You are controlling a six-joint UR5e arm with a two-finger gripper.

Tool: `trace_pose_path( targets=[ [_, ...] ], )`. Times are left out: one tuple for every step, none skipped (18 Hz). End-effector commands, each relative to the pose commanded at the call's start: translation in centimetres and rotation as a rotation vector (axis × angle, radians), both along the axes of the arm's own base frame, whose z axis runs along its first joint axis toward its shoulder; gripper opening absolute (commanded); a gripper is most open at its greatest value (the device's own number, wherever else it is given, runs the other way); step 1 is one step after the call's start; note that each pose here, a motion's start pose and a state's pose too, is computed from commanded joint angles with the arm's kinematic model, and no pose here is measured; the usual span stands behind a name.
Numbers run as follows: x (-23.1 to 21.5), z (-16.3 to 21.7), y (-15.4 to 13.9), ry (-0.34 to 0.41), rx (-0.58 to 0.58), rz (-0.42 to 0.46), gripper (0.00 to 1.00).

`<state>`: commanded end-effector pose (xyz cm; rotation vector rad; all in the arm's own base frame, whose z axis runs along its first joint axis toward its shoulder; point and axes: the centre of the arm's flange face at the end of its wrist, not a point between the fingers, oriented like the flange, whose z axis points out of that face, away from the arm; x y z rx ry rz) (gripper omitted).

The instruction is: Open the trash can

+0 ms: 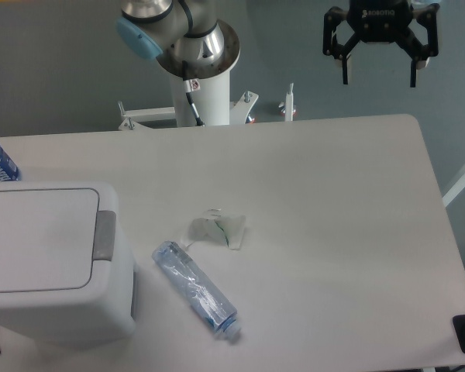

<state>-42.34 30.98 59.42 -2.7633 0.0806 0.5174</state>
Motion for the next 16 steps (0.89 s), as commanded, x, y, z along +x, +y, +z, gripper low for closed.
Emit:
trace_pose_path(
  targets=[
    [0.2,0.1,0.1,-0.003,0.005,0.006,1.00],
    [0.2,0.0,0.1,-0.013,0.015,0.031,1.00],
    [0.3,0.1,0.3,-0.031,0.037,0.072,1.00],
    [0.8,0.1,1.1,-0.057,0.068,0.106,1.00],
    [1.4,0.1,2.1,-0.077,0.096,0.141,1.00],
    [1.9,0.2,3.1,-0.081,0.124,0.168,1.00],
    [2.2,0.3,4.1,-0.082,0.155,0.190,1.00],
    [3.0,0.2,5.7,-0.093,0.184,0.197,1.00],
    [3.8,0.2,7.1,-0.106,0.214,0.209,1.00],
    [4.3,-0.1,8.2,-0.127,0.238,0.239,1.00],
    [4.9,-0.2,9.0,-0.149,0.261,0.272,1.00],
    [5.6,-0.4,10.0,-0.179,0.279,0.301,1.00],
    [6.5,-0.9,11.4,-0.210,0.289,0.320,1.00],
    [7.3,-1.0,12.4,-0.236,0.299,0.337,1.00],
    [8.1,-1.6,13.5,-0.264,0.301,0.350,1.00],
    [9.2,-1.9,14.6,-0.287,0.302,0.356,1.00]
  ],
)
